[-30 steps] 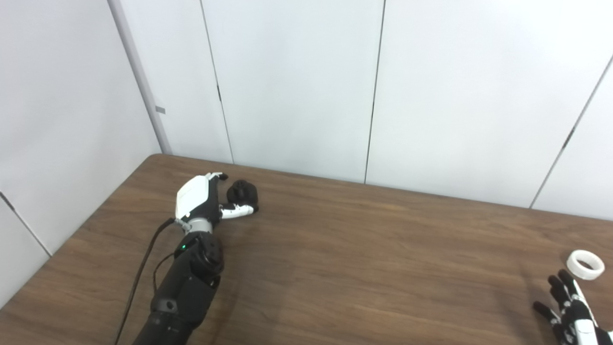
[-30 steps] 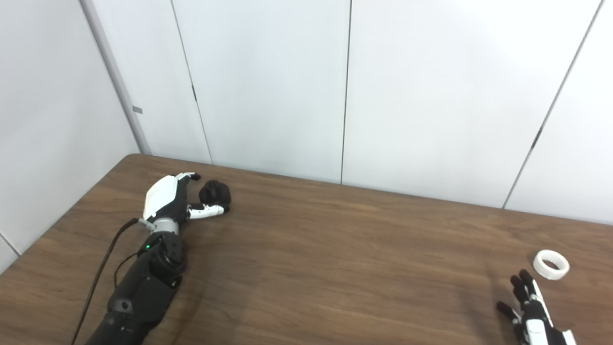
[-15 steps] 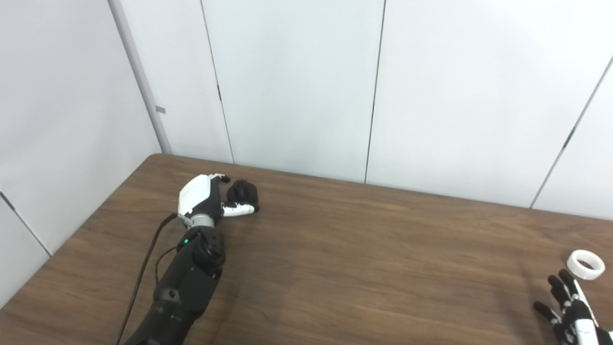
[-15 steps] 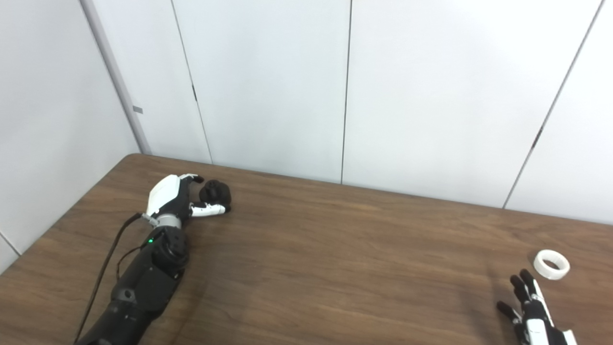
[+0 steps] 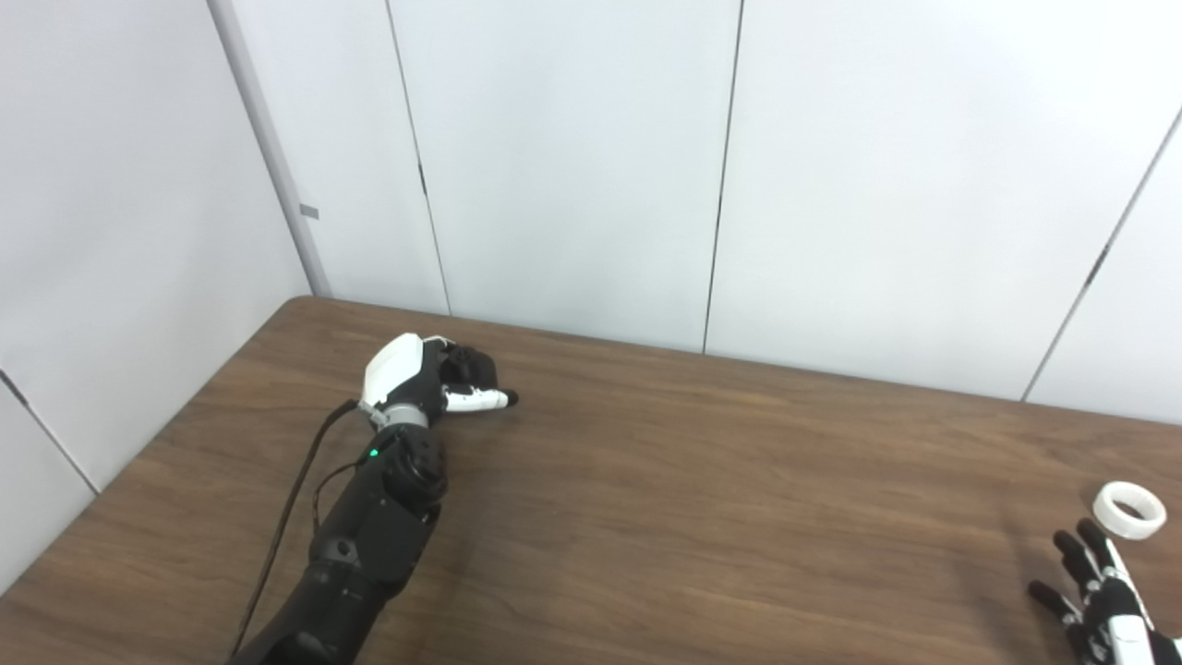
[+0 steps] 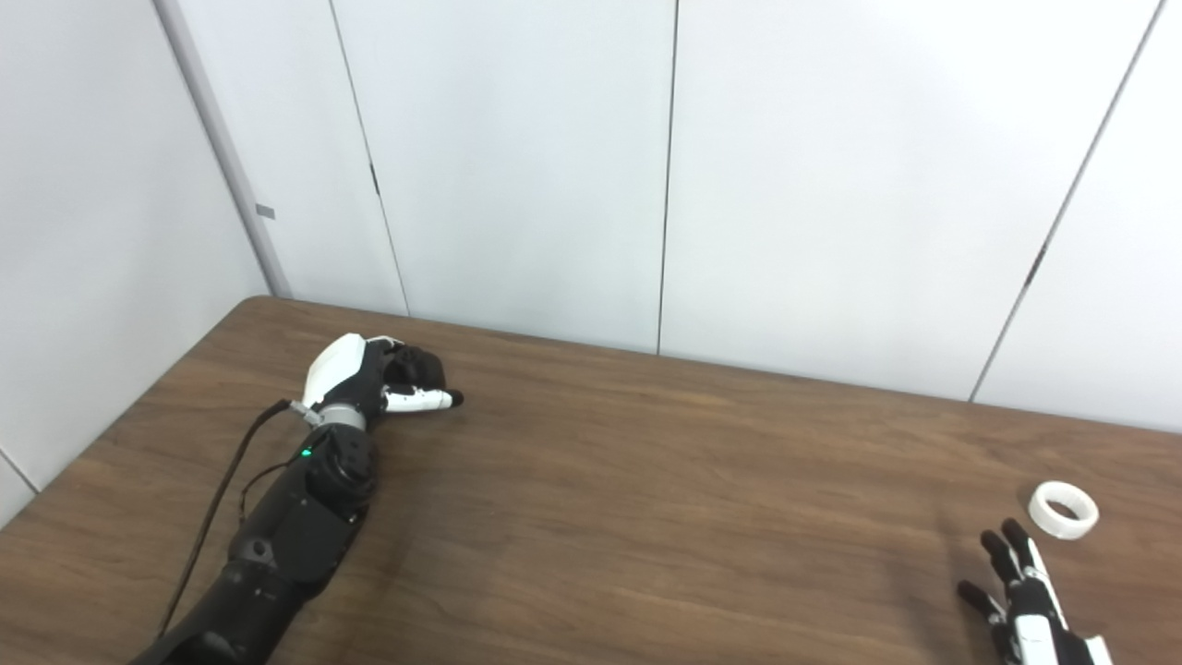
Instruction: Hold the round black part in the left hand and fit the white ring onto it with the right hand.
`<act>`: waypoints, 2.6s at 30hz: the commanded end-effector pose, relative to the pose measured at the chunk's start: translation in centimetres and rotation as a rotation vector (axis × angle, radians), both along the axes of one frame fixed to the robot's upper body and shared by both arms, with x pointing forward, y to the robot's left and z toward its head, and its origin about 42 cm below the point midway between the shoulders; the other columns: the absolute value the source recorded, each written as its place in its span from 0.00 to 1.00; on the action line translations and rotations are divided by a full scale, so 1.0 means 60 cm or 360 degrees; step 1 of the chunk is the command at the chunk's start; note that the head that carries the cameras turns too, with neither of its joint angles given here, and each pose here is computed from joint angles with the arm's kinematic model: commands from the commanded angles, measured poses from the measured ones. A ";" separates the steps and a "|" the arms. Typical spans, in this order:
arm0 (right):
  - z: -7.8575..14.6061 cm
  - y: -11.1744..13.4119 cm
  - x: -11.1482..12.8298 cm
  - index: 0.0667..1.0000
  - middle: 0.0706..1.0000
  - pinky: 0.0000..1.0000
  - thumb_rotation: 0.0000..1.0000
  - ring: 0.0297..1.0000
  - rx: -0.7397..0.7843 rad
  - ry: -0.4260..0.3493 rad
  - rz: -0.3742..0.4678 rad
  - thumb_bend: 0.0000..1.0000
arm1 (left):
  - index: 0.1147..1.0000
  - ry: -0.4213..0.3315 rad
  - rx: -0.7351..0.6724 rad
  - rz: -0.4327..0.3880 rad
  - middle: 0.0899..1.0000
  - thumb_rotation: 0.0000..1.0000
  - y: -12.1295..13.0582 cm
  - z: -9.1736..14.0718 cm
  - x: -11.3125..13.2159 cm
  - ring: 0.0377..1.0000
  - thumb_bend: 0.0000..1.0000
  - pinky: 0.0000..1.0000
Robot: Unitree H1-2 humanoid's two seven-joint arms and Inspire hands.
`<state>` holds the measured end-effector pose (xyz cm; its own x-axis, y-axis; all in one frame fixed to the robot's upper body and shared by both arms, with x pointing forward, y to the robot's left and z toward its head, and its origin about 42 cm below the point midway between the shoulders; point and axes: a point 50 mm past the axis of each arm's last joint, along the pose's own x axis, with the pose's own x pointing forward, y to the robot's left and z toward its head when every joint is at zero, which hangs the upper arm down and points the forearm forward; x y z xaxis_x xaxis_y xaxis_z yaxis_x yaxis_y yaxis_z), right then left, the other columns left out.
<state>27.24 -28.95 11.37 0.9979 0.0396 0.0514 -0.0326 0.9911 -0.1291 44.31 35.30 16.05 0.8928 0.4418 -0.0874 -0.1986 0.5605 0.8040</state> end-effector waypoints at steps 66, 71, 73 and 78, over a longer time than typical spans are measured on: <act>-0.020 -0.012 -0.017 0.98 0.95 1.00 1.00 1.00 0.0002 0.0119 -0.0028 0.51 | 0.42 -0.0251 0.0208 0.0019 0.75 0.05 0.022 0.053 0.005 0.90 0.52 1.00; -0.019 -0.011 -0.016 0.97 0.94 1.00 1.00 1.00 0.0005 0.0111 -0.0032 0.52 | 0.42 -0.0247 0.0278 -0.0018 0.74 0.05 0.025 0.053 -0.001 0.90 0.52 1.00; -0.019 -0.010 -0.015 0.98 0.94 1.00 1.00 1.00 0.0003 0.0115 -0.0031 0.52 | 0.42 -0.0257 0.0301 -0.0035 0.73 0.05 0.026 0.052 -0.005 0.88 0.52 1.00; -0.017 -0.006 -0.014 0.97 0.94 1.00 1.00 1.00 -0.0005 0.0116 -0.0032 0.52 | 0.42 -0.0291 0.0315 -0.0107 0.73 0.05 0.019 0.058 -0.020 0.88 0.52 1.00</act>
